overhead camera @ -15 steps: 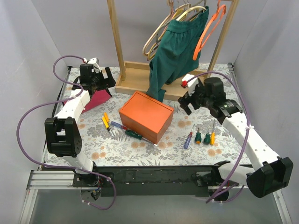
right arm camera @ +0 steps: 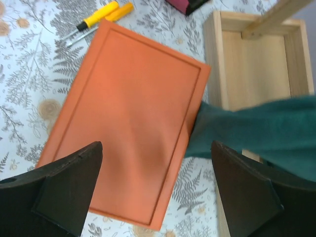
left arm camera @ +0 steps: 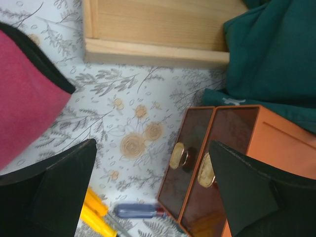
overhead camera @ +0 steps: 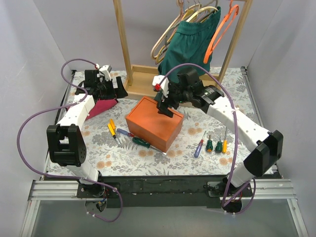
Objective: Sort the tools into containers
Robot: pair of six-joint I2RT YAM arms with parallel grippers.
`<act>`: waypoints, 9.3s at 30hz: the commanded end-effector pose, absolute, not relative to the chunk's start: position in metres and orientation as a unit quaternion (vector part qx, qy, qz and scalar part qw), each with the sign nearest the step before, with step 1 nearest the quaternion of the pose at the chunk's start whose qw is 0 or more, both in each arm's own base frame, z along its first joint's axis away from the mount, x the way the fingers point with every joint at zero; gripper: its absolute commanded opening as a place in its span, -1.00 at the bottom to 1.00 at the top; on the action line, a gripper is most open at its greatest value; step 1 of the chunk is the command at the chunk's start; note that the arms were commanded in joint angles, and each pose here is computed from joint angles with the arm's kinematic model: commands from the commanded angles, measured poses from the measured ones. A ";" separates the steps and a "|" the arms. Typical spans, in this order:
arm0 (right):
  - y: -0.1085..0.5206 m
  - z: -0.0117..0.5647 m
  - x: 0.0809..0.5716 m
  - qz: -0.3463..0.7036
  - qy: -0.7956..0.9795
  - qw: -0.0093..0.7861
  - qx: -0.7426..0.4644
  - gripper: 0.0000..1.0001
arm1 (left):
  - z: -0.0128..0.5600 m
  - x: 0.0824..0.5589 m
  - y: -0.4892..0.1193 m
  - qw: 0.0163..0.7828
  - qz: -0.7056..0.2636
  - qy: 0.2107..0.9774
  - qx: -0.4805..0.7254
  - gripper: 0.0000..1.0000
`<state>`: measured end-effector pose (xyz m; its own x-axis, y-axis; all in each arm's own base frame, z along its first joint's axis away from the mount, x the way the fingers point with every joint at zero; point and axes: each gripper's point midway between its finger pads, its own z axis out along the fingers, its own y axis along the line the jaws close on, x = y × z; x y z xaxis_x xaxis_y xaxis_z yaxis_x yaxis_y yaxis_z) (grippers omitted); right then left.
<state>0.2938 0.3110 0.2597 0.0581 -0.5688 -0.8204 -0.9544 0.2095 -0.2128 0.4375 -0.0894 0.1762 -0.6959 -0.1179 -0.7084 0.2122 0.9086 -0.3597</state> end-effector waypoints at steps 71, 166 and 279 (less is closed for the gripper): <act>0.258 0.253 0.291 0.045 0.711 0.414 -0.567 0.97 | 0.221 0.364 -0.148 0.425 -0.349 0.835 0.023 0.96; 0.213 0.137 0.354 -0.002 0.816 0.350 -0.460 -0.97 | 0.109 0.362 -0.121 0.222 -0.200 0.954 0.009 0.43; 0.077 0.040 0.204 0.098 0.995 -0.020 -0.029 0.18 | 0.247 0.453 -0.035 0.490 -0.105 0.859 -0.105 0.88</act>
<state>0.2042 0.0758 0.0462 -0.9967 -0.0789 0.0211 -0.0733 0.9784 0.1933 0.4486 -0.0389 0.2306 -0.5323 -0.2981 -0.7924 -0.0845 0.9500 -0.3006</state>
